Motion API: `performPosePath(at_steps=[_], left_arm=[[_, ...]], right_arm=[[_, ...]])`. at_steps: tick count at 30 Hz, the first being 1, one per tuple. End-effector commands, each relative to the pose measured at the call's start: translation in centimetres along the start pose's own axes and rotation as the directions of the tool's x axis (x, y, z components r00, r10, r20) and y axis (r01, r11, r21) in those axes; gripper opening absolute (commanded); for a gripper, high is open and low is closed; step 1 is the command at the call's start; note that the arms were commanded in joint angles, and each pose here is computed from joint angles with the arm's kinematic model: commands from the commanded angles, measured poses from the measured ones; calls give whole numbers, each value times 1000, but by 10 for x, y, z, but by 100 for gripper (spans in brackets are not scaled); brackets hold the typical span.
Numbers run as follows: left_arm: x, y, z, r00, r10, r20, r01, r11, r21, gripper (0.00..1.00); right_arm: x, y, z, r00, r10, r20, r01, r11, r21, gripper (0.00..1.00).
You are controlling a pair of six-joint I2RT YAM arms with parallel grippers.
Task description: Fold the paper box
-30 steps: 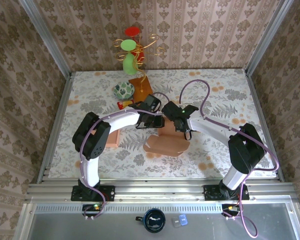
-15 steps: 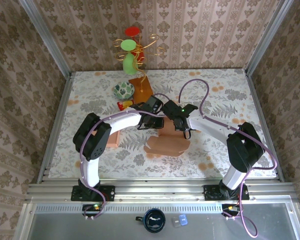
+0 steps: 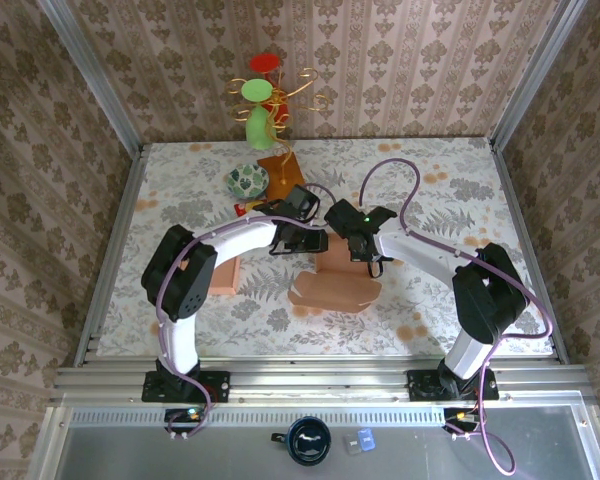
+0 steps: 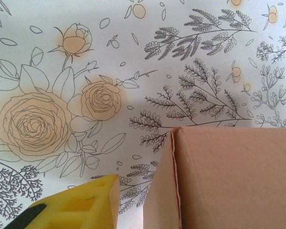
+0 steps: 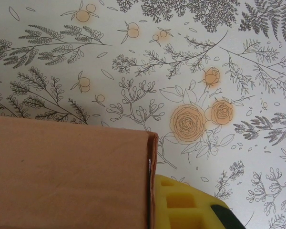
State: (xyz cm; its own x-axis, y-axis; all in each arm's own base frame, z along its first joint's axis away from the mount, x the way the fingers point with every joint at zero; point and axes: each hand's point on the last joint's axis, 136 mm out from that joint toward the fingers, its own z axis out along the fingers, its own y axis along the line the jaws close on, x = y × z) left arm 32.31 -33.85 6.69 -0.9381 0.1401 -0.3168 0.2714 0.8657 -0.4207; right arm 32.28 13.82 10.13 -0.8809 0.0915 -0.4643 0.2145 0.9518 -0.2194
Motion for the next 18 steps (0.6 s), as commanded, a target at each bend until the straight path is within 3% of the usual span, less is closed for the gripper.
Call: performPosePath(at_steps=[1, 4, 8, 18], left_arm=[[-22, -13, -19, 997, 33, 68, -36, 998, 45, 36], [-24, -10, -19, 996, 39, 76, -41, 999, 29, 33], [-18, 0, -10, 998, 48, 51, -47, 999, -21, 16], [5, 34, 5, 997, 72, -3, -70, 965, -253, 0]], right_arm=[[8, -5, 1, 999, -9, -46, 10, 1000, 26, 0], [10, -4, 2, 998, -7, -55, 8, 1000, 20, 0], [10, -4, 3, 998, -1, -59, 2, 1000, 16, 0], [11, 2, 4, 997, 10, -79, -10, 1000, 5, 0]])
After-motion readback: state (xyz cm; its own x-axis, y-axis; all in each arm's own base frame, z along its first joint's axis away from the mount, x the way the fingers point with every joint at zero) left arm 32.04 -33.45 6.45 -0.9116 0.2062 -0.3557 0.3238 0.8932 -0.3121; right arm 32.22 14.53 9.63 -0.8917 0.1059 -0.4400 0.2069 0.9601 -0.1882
